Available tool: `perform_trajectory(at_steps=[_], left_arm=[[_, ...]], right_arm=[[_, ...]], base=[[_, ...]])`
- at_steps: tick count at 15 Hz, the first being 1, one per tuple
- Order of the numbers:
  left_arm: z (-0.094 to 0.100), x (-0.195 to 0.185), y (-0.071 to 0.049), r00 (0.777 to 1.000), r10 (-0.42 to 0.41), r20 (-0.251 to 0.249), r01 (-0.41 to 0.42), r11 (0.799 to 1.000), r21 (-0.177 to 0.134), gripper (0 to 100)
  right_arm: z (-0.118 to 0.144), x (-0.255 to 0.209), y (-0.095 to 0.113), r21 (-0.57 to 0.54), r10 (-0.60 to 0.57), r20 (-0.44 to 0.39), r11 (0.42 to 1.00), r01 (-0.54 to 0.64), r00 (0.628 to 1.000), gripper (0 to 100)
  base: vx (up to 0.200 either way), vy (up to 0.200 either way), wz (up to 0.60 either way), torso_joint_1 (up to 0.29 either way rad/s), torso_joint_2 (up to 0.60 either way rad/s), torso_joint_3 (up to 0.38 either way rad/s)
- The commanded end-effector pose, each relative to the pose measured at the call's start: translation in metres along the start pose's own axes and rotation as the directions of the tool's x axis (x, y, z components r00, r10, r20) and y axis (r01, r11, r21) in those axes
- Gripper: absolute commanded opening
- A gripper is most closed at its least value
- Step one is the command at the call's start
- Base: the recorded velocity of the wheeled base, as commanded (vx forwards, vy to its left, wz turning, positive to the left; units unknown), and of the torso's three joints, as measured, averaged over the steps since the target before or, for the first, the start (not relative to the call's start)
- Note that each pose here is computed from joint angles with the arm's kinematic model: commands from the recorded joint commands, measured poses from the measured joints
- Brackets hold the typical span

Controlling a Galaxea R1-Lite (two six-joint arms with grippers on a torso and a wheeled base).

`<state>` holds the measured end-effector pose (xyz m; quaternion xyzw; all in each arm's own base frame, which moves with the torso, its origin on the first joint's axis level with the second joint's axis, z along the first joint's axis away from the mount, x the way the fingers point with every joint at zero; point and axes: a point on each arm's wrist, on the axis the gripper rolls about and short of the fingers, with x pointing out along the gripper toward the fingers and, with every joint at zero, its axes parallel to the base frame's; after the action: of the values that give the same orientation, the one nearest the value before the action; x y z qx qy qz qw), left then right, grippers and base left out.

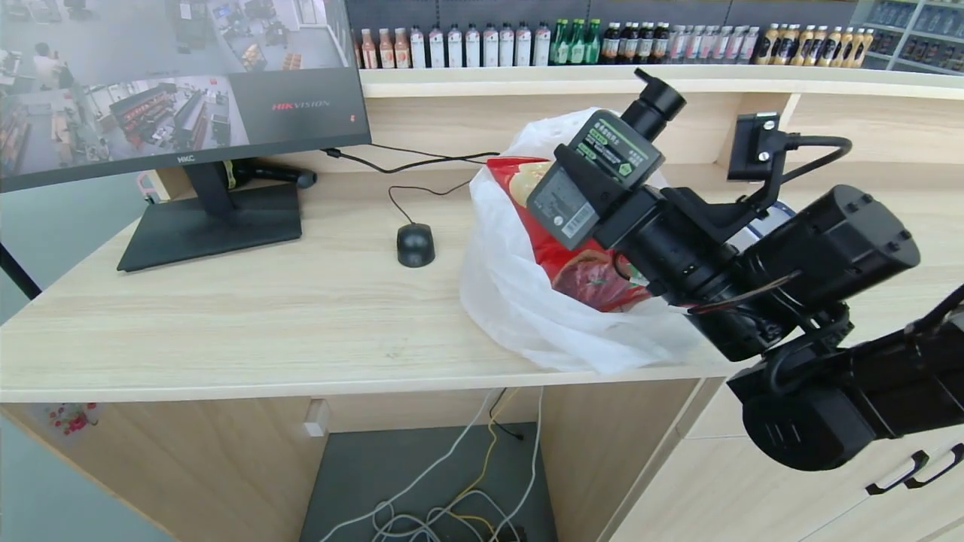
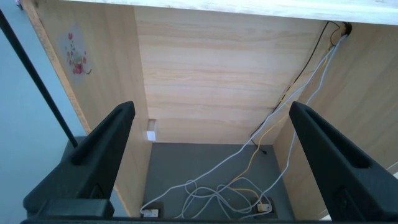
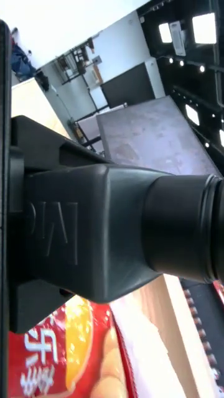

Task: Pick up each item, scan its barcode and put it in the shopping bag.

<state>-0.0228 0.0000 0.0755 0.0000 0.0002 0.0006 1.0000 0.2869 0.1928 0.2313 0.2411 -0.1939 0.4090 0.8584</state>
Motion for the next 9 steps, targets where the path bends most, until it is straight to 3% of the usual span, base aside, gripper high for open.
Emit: perform_trajectory(at_steps=[1, 9], left_arm=[[0.0, 0.0, 0.0, 1.0, 0.0, 0.0, 0.0, 1.0, 0.0, 100], [0.0, 0.0, 0.0, 1.0, 0.0, 0.0, 0.0, 1.0, 0.0, 100]], right_arm=[[-0.016, 0.006, -0.008, 0.007, -0.007, -0.019, 1.0, 0.007, 1.0, 0], [-0.019, -0.009, -0.034, -0.019, -0.096, -0.058, 0.995, 0.095, 0.994, 0]], base=[[0.0, 0.0, 0.0, 0.0, 0.0, 0.0], [0.0, 0.0, 0.0, 0.0, 0.0, 0.0]])
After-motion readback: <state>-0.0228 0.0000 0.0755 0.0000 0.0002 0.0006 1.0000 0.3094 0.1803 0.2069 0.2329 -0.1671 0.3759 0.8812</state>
